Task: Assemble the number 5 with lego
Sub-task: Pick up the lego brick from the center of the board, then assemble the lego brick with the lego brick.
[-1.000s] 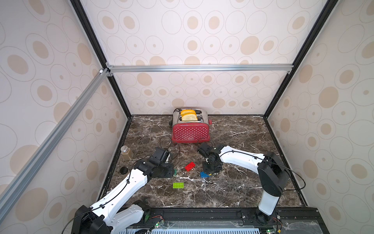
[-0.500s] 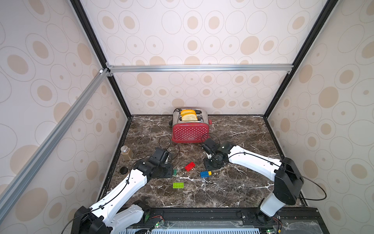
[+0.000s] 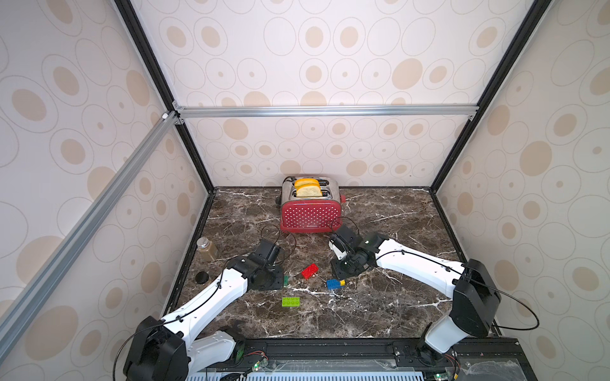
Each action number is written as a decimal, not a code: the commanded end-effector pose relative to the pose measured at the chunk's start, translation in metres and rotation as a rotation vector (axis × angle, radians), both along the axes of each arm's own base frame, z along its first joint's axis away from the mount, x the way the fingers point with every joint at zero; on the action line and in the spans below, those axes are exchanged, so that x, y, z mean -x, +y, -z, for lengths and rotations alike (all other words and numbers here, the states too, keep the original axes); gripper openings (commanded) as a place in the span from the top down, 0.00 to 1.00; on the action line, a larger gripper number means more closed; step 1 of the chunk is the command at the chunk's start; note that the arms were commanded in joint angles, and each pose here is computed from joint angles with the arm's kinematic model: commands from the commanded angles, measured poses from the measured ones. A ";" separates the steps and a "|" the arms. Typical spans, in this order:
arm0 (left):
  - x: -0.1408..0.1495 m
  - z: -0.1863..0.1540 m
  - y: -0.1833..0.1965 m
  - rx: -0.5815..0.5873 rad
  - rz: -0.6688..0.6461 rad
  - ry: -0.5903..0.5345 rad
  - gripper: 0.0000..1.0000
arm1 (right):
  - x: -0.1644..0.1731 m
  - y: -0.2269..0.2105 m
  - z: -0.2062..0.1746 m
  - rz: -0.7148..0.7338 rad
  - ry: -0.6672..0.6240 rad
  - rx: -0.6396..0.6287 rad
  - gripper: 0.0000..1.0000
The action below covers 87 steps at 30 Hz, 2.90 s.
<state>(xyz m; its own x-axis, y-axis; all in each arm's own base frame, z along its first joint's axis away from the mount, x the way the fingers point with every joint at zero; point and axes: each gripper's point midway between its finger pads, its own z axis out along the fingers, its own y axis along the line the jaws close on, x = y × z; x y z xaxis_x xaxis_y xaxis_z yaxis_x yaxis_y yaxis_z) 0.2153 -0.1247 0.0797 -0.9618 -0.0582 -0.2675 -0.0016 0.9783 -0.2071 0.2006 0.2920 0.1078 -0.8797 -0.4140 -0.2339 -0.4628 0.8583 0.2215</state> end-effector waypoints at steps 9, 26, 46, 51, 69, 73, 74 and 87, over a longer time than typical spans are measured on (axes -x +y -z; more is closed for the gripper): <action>-0.033 0.016 -0.016 -0.050 0.022 0.026 0.59 | 0.005 -0.053 0.000 0.084 -0.004 -0.009 0.65; -0.043 0.042 -0.028 -0.123 0.076 0.094 0.69 | 0.004 -0.070 0.004 0.125 0.015 -0.020 0.66; -0.048 0.052 -0.030 -0.145 0.101 0.089 0.85 | -0.001 -0.077 0.005 0.146 0.019 -0.019 0.66; -0.041 0.042 -0.027 -0.148 0.104 0.093 0.91 | -0.002 -0.079 0.005 0.147 0.021 -0.020 0.66; 0.023 0.010 -0.003 -0.076 0.011 0.077 0.94 | 0.017 -0.047 -0.024 -0.112 -0.032 -0.263 0.66; 0.033 0.013 0.001 -0.071 -0.018 0.083 0.95 | 0.034 -0.043 -0.025 -0.203 -0.059 -0.280 0.66; 0.035 0.013 0.002 -0.069 -0.026 0.082 0.95 | 0.037 -0.042 -0.027 -0.222 -0.068 -0.287 0.66; 0.048 0.030 -0.005 -0.029 -0.038 0.084 0.98 | 0.049 -0.037 -0.019 -0.276 -0.052 -0.291 0.66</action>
<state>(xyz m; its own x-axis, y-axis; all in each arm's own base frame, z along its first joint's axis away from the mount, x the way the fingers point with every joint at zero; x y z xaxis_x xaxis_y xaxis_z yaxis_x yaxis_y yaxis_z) 0.1618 -0.1226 0.0464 -0.9844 -0.0637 -0.1638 -0.0397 0.9885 -0.1457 0.1548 0.2525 0.1297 -0.7400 -0.5246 -0.4210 -0.6707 0.6232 0.4023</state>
